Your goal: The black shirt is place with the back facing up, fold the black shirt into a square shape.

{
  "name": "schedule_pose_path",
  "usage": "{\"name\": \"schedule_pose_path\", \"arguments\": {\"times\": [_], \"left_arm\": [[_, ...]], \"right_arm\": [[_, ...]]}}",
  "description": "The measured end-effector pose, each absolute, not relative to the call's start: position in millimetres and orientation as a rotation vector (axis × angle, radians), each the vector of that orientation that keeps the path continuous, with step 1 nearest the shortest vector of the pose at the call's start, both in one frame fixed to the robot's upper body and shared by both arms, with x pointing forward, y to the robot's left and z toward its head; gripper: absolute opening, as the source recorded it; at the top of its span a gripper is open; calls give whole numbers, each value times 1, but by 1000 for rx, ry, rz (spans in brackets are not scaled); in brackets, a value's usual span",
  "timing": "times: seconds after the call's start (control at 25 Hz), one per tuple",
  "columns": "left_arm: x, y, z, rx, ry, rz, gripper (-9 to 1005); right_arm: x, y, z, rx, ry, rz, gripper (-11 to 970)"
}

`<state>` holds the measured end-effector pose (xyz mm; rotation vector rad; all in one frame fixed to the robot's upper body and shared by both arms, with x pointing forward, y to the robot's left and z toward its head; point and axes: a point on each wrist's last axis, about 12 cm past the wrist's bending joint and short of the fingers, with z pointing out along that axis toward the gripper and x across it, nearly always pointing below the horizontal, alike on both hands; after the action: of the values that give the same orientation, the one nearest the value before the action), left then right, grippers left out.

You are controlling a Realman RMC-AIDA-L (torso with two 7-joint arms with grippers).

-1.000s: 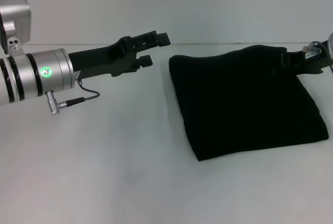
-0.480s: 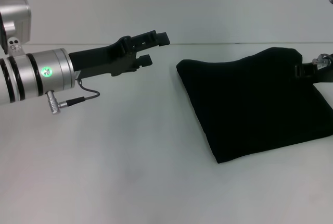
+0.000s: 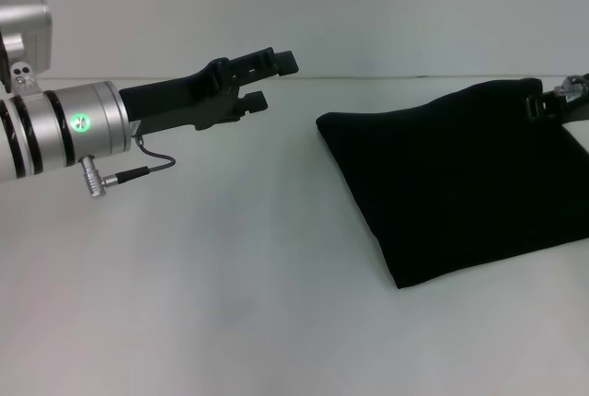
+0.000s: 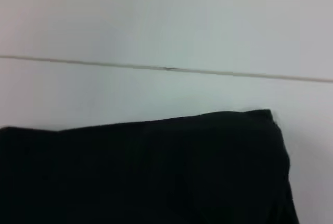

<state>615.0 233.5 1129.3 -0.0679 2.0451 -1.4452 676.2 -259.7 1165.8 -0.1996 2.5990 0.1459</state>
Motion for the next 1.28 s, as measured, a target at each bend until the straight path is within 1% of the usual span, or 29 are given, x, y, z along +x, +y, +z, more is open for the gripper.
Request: {"name": "schedule_pose_path", "arguments": {"times": [0.2, 0.36, 0.52, 0.96, 1.28], "left_arm": [[615, 235, 1129, -76, 2042, -1443, 953], [615, 235, 1129, -79, 2041, -1440, 953], [615, 236, 1128, -81, 2040, -1440, 952], [615, 236, 1129, -88, 2035, -1437, 952], [616, 237, 1130, -93, 2024, -1437, 951]], "right_arm": [[674, -251, 1155, -256, 2616, 86, 150], [672, -257, 1140, -236, 2646, 72, 157], [671, -261, 1131, -217, 2659, 68, 164], [677, -271, 1140, -149, 2630, 88, 183], [681, -292, 1147, -72, 2613, 52, 184]]}}
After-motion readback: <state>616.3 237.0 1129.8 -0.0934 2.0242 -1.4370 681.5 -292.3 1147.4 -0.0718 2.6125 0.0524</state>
